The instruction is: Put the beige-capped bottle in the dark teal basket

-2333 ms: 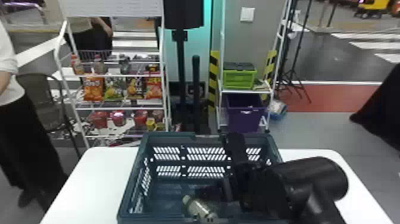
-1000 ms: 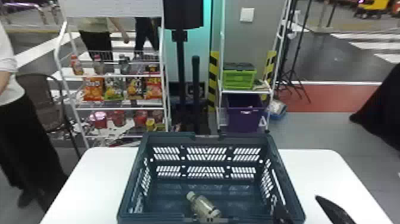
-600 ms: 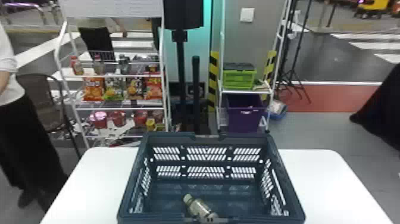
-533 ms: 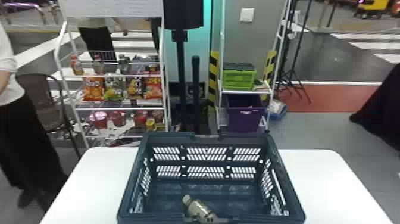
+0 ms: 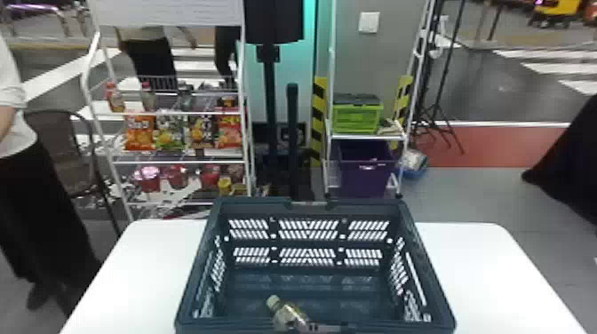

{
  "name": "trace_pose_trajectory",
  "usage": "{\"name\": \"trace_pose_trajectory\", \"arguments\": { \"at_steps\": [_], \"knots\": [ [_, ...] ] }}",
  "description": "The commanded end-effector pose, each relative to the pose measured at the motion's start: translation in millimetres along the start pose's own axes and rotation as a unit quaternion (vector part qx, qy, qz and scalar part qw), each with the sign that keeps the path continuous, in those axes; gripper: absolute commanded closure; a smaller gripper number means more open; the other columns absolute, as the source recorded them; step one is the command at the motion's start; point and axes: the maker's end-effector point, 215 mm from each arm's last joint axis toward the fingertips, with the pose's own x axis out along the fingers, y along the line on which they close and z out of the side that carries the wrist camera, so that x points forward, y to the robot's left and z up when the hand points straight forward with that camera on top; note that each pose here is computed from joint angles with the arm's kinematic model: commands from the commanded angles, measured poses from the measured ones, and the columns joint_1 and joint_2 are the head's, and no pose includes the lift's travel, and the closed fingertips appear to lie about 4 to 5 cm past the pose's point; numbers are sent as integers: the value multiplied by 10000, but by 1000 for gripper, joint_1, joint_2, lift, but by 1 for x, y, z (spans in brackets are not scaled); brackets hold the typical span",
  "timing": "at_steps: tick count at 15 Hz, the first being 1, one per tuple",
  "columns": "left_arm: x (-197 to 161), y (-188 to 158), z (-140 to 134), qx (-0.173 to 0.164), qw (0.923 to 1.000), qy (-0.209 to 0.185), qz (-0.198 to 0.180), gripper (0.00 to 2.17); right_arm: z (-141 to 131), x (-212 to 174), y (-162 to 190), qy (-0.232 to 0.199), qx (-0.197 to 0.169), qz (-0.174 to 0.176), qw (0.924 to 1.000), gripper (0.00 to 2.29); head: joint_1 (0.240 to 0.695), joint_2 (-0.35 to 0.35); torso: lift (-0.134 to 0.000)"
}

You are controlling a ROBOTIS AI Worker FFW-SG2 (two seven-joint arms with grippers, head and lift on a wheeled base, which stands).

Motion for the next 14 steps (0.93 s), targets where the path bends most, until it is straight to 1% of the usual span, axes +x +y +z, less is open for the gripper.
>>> {"name": "trace_pose_trajectory", "arguments": {
  "at_steps": [1,14],
  "knots": [
    [0,1,-1,6,10000,8,4,171,0,0,-3,-3,-19,-23,10000,46,499,0,0],
    [2,0,-2,12,10000,18,-3,171,-5,0,-2,59,-152,7,9999,46,499,0,0]
  ]
}}
